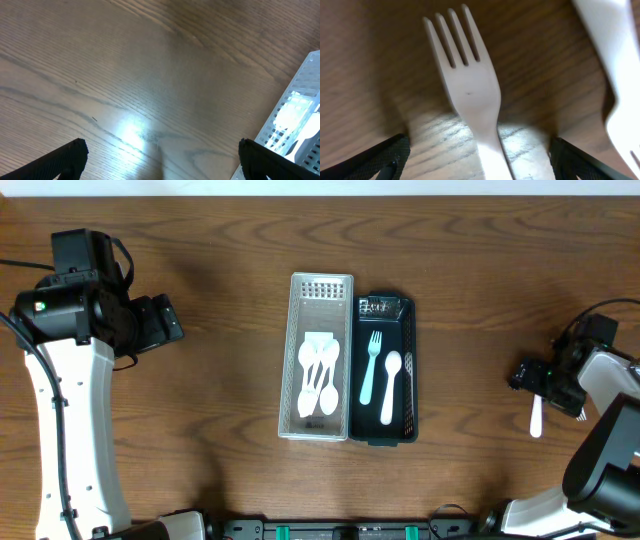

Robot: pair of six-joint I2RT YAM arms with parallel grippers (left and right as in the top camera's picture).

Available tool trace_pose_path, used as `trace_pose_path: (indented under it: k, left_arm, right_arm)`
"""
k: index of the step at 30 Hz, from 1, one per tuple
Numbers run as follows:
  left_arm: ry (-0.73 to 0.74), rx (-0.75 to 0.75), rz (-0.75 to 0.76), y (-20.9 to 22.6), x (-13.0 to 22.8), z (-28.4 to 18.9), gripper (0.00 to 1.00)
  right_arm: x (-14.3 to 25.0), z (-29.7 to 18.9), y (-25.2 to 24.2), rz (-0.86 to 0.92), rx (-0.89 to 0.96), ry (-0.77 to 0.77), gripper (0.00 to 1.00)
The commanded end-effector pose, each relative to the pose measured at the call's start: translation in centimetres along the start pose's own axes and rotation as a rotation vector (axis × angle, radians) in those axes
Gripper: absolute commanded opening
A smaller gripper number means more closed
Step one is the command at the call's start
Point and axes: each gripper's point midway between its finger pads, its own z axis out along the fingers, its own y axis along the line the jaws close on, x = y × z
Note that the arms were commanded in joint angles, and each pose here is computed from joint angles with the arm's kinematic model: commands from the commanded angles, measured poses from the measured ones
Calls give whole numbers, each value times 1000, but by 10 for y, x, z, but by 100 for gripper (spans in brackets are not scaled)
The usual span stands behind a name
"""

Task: Pack container
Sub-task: 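Return the right gripper to the white forks and grasp one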

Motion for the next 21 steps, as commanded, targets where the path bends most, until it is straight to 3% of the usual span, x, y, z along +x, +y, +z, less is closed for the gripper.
trace_pose_path:
  k: [1, 9, 15, 21]
  left_arm:
    - [14, 3, -4, 0, 3, 3, 98]
    - [14, 3, -4, 0, 3, 3, 98]
    - [14, 3, -4, 0, 3, 3, 98]
    - [14, 3, -4, 0, 3, 3, 98]
  right_arm:
    - [11, 14, 1, -8, -14, 55, 93]
    - [15, 20, 2, -4, -20, 78, 89]
    - [15, 20, 2, 27, -20, 77, 62]
    - [15, 20, 2, 38, -19, 77, 42]
